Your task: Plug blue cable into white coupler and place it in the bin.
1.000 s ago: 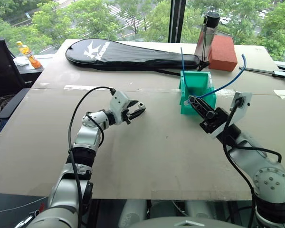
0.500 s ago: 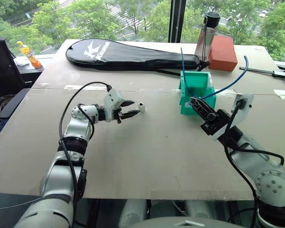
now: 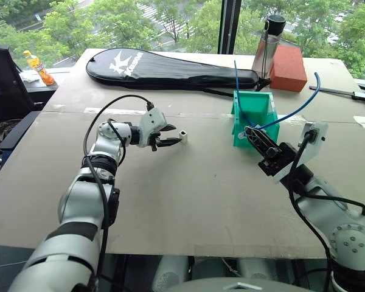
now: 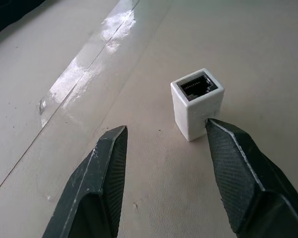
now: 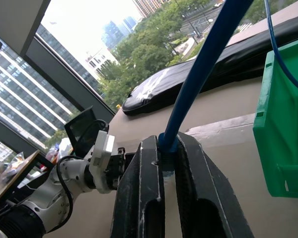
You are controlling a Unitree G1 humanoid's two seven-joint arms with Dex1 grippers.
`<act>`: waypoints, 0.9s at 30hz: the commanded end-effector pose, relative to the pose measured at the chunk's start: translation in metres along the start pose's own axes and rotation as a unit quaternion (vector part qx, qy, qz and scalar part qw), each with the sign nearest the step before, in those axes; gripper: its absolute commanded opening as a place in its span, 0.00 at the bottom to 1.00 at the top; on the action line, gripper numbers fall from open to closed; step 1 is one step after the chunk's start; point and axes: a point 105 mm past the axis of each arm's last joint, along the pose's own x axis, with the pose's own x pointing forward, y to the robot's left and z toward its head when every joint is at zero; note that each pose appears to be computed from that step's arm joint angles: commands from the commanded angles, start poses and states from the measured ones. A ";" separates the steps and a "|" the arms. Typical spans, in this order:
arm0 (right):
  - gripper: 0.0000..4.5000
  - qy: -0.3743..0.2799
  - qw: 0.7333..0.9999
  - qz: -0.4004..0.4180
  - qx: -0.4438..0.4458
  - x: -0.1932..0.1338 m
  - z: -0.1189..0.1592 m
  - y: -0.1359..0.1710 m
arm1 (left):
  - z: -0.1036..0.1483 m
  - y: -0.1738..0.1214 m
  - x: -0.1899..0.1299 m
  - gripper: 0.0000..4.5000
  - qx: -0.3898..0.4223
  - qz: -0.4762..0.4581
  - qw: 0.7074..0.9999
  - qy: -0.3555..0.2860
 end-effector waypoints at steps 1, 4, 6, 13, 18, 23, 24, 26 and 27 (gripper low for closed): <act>0.00 -0.022 1.000 0.011 -0.011 -0.005 0.010 0.010 | 0.011 0.004 0.001 0.56 0.025 -0.003 1.000 -0.005; 0.00 -0.022 1.000 0.010 -0.011 -0.005 0.009 0.010 | 0.012 0.004 0.003 0.56 0.027 -0.004 1.000 -0.003; 0.00 -0.022 1.000 0.008 -0.011 -0.006 0.009 0.010 | 0.012 0.004 0.003 0.56 0.028 -0.005 1.000 -0.002; 0.00 -0.021 1.000 0.006 -0.010 -0.006 0.008 0.010 | 0.015 0.003 0.008 0.56 0.029 -0.009 1.000 -0.005; 0.00 -0.020 1.000 0.006 -0.011 -0.007 0.008 0.010 | 0.016 0.002 0.011 0.56 0.030 -0.009 0.999 -0.005; 0.00 -0.022 1.000 0.003 -0.013 -0.008 0.008 0.010 | 0.016 -0.001 0.016 0.51 0.030 -0.015 0.999 -0.005; 0.00 -0.022 1.000 0.002 -0.013 -0.008 0.008 0.010 | 0.016 -0.001 0.017 0.44 0.029 -0.017 0.999 -0.005; 0.00 -0.023 1.000 0.001 -0.014 -0.009 0.008 0.010 | 0.016 -0.003 0.018 0.26 0.029 -0.021 0.999 -0.005; 0.00 -0.023 1.000 0.000 -0.014 -0.009 0.008 0.010 | 0.016 -0.003 0.018 0.17 0.028 -0.022 0.999 -0.006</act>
